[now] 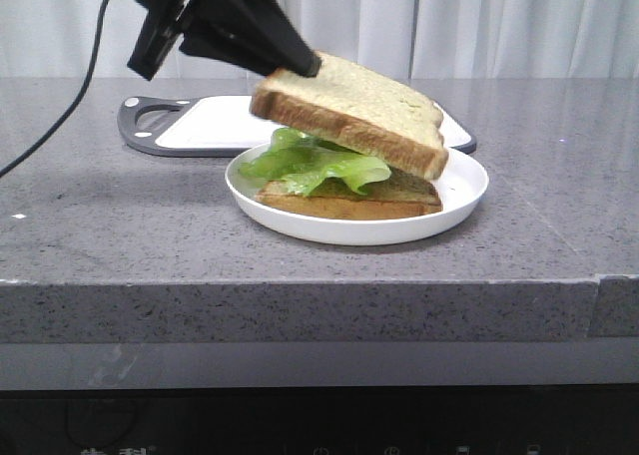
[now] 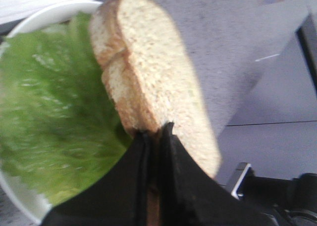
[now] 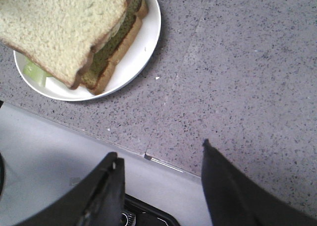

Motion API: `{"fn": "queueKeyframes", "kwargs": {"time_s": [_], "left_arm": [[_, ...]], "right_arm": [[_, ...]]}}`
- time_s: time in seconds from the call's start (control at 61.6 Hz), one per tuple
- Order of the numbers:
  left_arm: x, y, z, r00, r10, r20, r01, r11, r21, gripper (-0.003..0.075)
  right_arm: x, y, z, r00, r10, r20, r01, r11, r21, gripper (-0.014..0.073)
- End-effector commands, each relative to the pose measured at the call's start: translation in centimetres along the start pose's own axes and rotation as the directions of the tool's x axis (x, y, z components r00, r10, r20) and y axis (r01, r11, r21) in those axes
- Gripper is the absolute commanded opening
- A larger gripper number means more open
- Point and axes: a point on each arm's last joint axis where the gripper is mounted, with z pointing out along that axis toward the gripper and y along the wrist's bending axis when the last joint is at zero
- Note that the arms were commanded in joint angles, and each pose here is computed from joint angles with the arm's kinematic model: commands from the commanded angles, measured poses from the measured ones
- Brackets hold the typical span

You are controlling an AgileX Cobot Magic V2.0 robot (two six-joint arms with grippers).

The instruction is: Left arm grabs bread, right arm adds lettuce

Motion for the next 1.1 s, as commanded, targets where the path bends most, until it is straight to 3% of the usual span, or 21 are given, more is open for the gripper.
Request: {"fn": "queueKeyframes", "kwargs": {"time_s": [0.0,0.114,0.195,0.357,0.471,0.812,0.958,1.088], "left_arm": [[-0.6,-2.2,-1.6,0.998,0.015,0.061,-0.017,0.999,0.029,-0.0020],[-0.5,-2.3,-1.6,0.999,0.017,0.047,-0.019,0.999,0.032,-0.0014],[-0.4,-2.2,-1.6,0.999,0.022,0.043,-0.023,0.999,0.024,0.0034],[-0.4,-2.2,-1.6,0.999,0.022,0.040,-0.023,0.999,0.026,0.0260],[-0.4,-2.2,-1.7,0.999,0.027,0.040,-0.028,0.999,0.023,0.0372],[0.7,-4.8,-5.6,0.982,0.178,0.064,-0.170,0.978,-0.118,0.0382],[2.0,-6.0,-8.8,0.975,0.211,0.067,-0.183,0.939,-0.290,0.0380],[3.2,-7.0,-12.0,0.966,0.235,0.104,-0.164,0.874,-0.458,0.0375]], "right_arm": [[-1.2,0.2,-0.9,0.996,-0.003,0.092,0.002,1.000,0.009,0.0386],[-1.2,0.2,-0.9,0.996,-0.003,0.092,0.002,1.000,0.009,0.0386],[-1.2,0.2,-0.9,0.996,-0.003,0.092,0.002,1.000,0.009,0.0386],[-1.2,0.2,-0.9,0.996,-0.003,0.092,0.002,1.000,0.009,0.0386],[-1.2,0.2,-0.9,0.996,-0.003,0.092,0.002,1.000,0.009,0.0386],[-1.2,0.2,-0.9,0.996,-0.003,0.090,0.002,1.000,0.009,0.0386],[-1.1,0.2,-0.9,0.996,-0.003,0.088,0.002,1.000,0.009,0.0386],[-1.1,0.2,-0.9,0.997,-0.005,0.080,0.005,1.000,0.010,0.0386]]}}
